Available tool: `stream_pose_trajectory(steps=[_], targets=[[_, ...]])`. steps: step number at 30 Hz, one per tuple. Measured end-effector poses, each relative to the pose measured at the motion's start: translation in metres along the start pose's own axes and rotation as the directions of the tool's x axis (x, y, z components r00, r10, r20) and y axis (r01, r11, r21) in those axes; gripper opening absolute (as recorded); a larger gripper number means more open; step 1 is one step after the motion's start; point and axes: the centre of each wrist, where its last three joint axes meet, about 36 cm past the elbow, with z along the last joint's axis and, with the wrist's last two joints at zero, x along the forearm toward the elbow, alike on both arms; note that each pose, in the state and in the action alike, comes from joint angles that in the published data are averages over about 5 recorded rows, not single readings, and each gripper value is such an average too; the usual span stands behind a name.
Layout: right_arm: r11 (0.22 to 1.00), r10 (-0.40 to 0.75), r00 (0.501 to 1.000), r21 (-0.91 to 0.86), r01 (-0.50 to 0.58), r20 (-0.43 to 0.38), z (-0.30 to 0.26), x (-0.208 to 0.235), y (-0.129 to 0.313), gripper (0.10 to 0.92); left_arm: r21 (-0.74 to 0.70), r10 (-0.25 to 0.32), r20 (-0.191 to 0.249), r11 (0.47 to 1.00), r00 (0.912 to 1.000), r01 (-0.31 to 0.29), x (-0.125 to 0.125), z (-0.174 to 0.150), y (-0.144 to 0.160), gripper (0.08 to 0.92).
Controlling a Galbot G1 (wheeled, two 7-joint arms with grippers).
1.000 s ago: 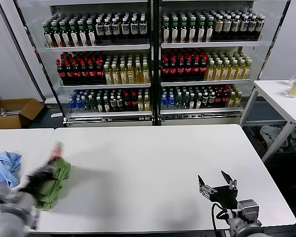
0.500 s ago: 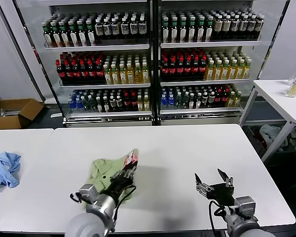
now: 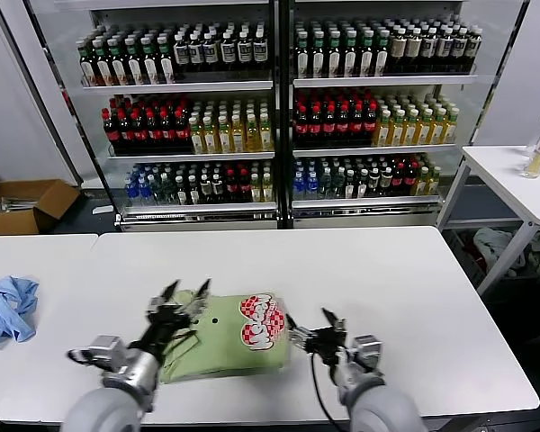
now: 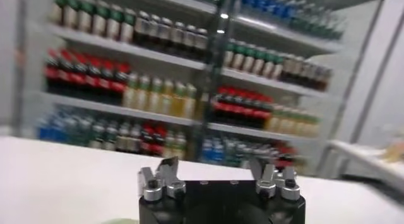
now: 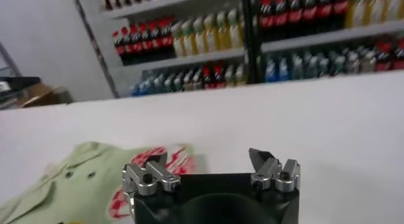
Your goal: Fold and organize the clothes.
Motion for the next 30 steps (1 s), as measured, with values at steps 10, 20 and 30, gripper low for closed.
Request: stream_pose_trajectory(steps=[10,20,30], targets=[[0.999,-0.023,0.994,-0.027,0.02,-0.106,0.021,-0.056,0.023,0.655,-0.139,-0.114,0.066,0.983,0.9912,0.123,0.017,-0.007,0.057,0.822],[0.998,-0.03,0.991,-0.051,0.023,-0.134,0.027,-0.067,0.02,0.378,-0.197,-0.143,0.097,0.967,0.9851,0.159,0.02,-0.007,0.074,0.823],[1.0,-0.006,0.999,0.004,0.006,-0.043,0.004,-0.041,-0.008,0.118,-0.247,-0.12,0.144,0.957,0.9822,0.153,0.015,0.0,0.081,0.823]])
